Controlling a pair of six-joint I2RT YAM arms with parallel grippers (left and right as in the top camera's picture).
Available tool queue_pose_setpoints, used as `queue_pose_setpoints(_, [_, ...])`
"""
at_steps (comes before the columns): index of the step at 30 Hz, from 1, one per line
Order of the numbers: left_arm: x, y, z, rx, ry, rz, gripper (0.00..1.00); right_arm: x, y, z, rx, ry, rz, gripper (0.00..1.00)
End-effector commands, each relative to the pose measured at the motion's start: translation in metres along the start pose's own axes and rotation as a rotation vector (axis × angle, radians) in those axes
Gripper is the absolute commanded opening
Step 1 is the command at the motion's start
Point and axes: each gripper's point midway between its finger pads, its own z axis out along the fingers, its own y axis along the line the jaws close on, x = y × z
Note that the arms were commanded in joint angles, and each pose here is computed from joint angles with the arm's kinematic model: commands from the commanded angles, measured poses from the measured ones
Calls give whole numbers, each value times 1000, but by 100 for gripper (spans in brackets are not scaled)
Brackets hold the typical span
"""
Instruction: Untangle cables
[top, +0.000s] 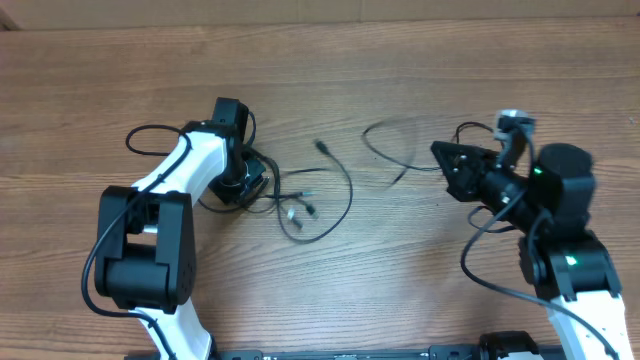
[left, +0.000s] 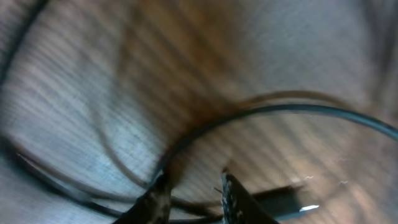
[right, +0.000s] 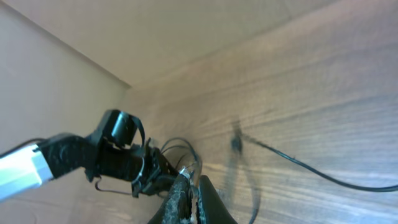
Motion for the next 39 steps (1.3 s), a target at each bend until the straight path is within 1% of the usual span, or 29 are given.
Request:
queue_pose_setpoints(1, [11, 29, 27, -80, 18, -13, 30, -15, 11, -14, -25, -55, -48, 4])
queue_pose_setpoints(5, [16, 47, 36, -121, 16, -19, 32, -38, 5, -23, 2, -128, -117, 4])
queue_pose_setpoints(8, [13, 63, 38, -173, 4, -33, 33, -67, -6, -34, 61, -204, -131, 4])
queue_pose_setpoints(9, [12, 67, 37, -180, 9, -44, 32, -75, -11, -37, 80, -219, -123, 4])
queue_pose_setpoints(11, [10, 69, 37, -168, 26, -65, 29, -77, -18, -35, 86, -202, -97, 4])
queue_pose_setpoints(12, [10, 68, 37, -156, 38, -75, 27, -72, -21, -31, 76, -173, -71, 9])
queue_pose_setpoints(13, [10, 68, 38, -145, 48, -84, 26, -62, -21, -24, 54, -120, -45, 20])
queue_pose_setpoints(14, [9, 68, 38, -139, 54, -91, 25, -51, -22, -17, 36, -66, -20, 41])
queue_pose_setpoints(15, [10, 67, 38, -134, 60, -93, 24, -39, -24, -10, 33, -12, 11, 58])
queue_pose_setpoints(17, [10, 67, 38, -133, 62, -93, 25, -10, -31, 3, 48, 109, 79, 84])
queue_pose_setpoints(19, [10, 67, 38, -133, 62, -94, 25, 22, -33, 15, 57, 239, 119, 96])
queue_pose_setpoints(20, [10, 67, 38, -133, 62, -94, 24, 36, -31, 21, 52, 297, 112, 100])
queue_pose_setpoints(21, [10, 67, 38, -132, 61, -94, 23, 50, -29, 27, 40, 353, 88, 100])
queue_pose_setpoints(23, [9, 66, 38, -128, 58, -94, 21, 78, -19, 41, -6, 460, -15, 100])
queue_pose_setpoints(26, [9, 66, 38, -127, 58, -94, 18, 112, -3, 63, -94, 571, -180, 100])
queue_pose_setpoints(30, [10, 67, 38, -131, 61, -94, 18, 150, 13, 96, -206, 647, -379, 100])
queue_pose_setpoints(32, [10, 67, 38, -132, 63, -94, 19, 165, 11, 116, -218, 660, -459, 100])
queue_pose_setpoints(36, [11, 66, 38, -128, 69, -94, 20, 190, 2, 147, -211, 679, -509, 99])
queue_pose_setpoints(39, [13, 65, 38, -121, 78, -96, 20, 209, 12, 156, -298, 709, -499, 95])
